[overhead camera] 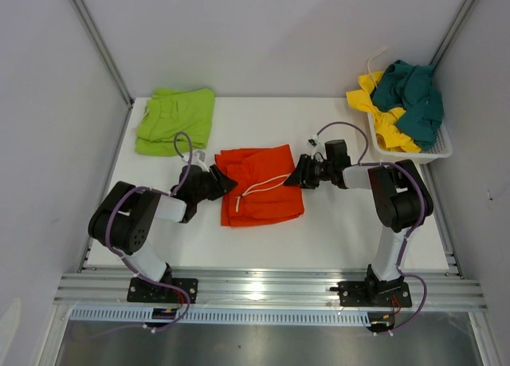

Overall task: Fold and stack the shorts
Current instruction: Fold the shorts

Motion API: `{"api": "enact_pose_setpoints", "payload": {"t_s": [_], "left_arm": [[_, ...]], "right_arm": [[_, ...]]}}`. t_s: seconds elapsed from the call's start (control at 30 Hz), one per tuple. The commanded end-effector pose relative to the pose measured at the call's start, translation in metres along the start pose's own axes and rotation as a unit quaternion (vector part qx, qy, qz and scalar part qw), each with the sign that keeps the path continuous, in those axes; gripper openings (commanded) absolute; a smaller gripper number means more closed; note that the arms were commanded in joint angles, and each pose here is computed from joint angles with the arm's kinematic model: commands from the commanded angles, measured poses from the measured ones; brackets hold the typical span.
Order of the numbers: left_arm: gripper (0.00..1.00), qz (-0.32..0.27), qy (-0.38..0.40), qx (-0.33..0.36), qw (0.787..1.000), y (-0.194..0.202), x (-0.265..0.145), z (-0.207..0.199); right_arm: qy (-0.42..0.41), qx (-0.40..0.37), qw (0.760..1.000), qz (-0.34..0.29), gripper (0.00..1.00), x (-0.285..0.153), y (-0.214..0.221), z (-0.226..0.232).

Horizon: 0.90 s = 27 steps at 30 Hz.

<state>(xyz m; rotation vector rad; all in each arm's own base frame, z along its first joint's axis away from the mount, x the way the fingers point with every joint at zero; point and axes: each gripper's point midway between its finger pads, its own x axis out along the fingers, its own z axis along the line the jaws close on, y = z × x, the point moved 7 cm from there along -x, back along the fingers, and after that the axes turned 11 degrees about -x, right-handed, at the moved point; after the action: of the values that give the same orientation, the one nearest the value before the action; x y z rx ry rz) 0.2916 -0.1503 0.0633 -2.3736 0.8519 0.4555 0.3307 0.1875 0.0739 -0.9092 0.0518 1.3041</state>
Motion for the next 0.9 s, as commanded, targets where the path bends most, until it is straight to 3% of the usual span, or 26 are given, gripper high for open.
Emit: {"api": "enact_pose_setpoints", "payload": {"t_s": [0.0, 0.07, 0.13, 0.23, 0.27, 0.37, 0.47, 0.67, 0.87], "left_arm": [[0.49, 0.045, -0.049, -0.008, 0.998, 0.020, -0.004, 0.027], [0.43, 0.045, -0.046, -0.005, 0.998, 0.018, -0.002, 0.024], [0.45, 0.045, -0.044, -0.002, 0.998, 0.015, -0.001, 0.020], [0.69, 0.057, -0.063, -0.002, 0.996, 0.017, -0.005, 0.022], [0.83, 0.059, -0.070, -0.004, 0.996, 0.018, -0.008, 0.023], [0.98, 0.057, -0.078, -0.003, 0.995, 0.017, -0.021, 0.019], [0.99, 0.054, -0.083, -0.002, 0.995, 0.019, -0.040, 0.016], [0.99, 0.036, -0.087, 0.003, 0.996, 0.017, -0.071, 0.007], [0.99, 0.031, -0.076, -0.008, 0.997, 0.027, -0.094, 0.011]], "right_arm": [[-0.008, -0.011, 1.000, -0.007, 0.38, -0.001, -0.003, 0.008], [-0.007, -0.009, 1.000, -0.008, 0.24, -0.002, -0.003, 0.008], [-0.005, -0.006, 1.000, -0.009, 0.20, -0.005, -0.002, 0.008], [-0.005, 0.001, 1.000, -0.008, 0.22, -0.010, -0.001, 0.010], [-0.003, 0.002, 1.000, -0.007, 0.29, -0.011, 0.000, 0.011], [0.009, 0.004, 1.000, -0.004, 0.68, -0.017, 0.006, 0.015], [0.024, 0.011, 1.000, -0.012, 0.79, -0.025, 0.015, 0.018], [0.025, 0.035, 0.999, -0.032, 0.85, -0.040, 0.030, 0.031], [0.079, 0.082, 0.993, -0.043, 0.88, -0.057, 0.065, 0.038]]}}
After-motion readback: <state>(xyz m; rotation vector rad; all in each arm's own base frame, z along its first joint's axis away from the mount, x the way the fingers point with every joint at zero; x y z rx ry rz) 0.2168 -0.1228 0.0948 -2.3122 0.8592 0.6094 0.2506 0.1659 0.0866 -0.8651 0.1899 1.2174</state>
